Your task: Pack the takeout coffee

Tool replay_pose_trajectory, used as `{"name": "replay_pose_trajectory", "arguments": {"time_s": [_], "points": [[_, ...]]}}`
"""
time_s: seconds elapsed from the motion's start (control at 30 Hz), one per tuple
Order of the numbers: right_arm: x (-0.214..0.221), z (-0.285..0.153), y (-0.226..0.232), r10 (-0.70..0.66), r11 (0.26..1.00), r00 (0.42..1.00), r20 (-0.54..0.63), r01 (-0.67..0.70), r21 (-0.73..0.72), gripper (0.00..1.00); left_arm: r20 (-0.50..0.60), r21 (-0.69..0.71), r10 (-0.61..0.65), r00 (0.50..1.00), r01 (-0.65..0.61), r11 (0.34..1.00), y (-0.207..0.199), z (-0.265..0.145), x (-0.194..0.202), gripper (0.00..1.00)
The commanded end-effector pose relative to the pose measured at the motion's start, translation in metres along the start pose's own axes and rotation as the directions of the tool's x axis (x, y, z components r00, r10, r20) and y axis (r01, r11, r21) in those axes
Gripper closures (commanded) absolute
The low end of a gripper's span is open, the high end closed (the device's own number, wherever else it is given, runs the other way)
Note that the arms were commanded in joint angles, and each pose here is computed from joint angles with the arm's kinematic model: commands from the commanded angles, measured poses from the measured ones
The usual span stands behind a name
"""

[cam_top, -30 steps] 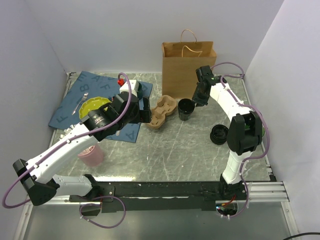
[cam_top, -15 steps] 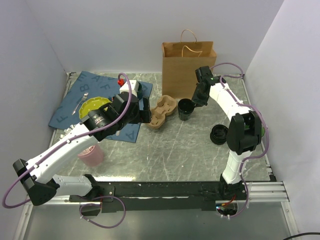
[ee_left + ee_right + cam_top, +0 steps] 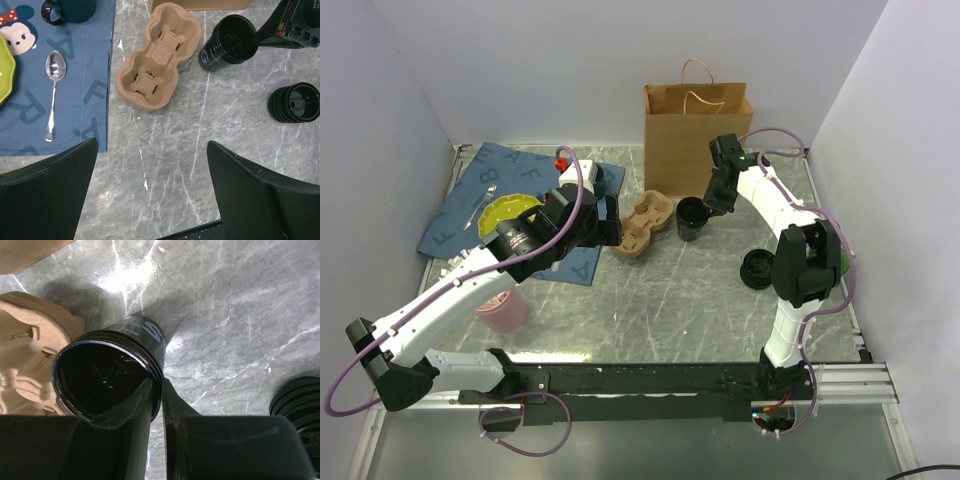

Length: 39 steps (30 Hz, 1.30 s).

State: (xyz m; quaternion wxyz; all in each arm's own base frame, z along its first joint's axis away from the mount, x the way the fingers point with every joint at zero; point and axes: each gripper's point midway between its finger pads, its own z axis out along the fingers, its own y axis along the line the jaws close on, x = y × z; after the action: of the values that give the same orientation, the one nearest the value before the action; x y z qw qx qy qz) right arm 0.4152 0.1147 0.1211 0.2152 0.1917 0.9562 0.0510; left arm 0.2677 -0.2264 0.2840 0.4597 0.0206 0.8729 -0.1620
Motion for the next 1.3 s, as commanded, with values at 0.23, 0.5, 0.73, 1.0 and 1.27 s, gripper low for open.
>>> {"name": "replay_pose_trajectory", "arguments": {"time_s": [0.23, 0.5, 0.73, 1.0, 1.27], "points": [[-0.010, -0.015, 0.008, -0.014, 1.000, 0.999, 0.041, 0.015, -0.025, 0.85, 0.037, -0.006, -0.006, 0.999, 0.007, 1.000, 0.000, -0.005, -0.012, 0.03], [-0.016, -0.024, 0.013, -0.017, 0.999, 0.998, 0.059, 0.019, -0.044, 0.84, 0.036, -0.005, -0.008, 0.999, 0.008, 1.000, -0.001, -0.005, -0.012, 0.03], [-0.015, -0.026, 0.015, -0.018, 0.998, 0.998, 0.053, 0.021, -0.051, 0.84, 0.036, -0.002, -0.015, 0.999, 0.015, 1.000, 0.000, -0.007, -0.011, 0.03], [-0.014, -0.027, 0.016, -0.021, 0.998, 0.999, 0.046, 0.023, -0.053, 0.84, 0.035, 0.000, -0.015, 0.999, 0.015, 1.000, 0.000, -0.008, -0.012, 0.03], [-0.015, -0.029, 0.017, -0.030, 0.998, 0.999, 0.045, 0.032, -0.055, 0.86, 0.034, 0.009, -0.020, 0.999, 0.019, 1.000, -0.001, -0.009, -0.012, 0.03]]}}
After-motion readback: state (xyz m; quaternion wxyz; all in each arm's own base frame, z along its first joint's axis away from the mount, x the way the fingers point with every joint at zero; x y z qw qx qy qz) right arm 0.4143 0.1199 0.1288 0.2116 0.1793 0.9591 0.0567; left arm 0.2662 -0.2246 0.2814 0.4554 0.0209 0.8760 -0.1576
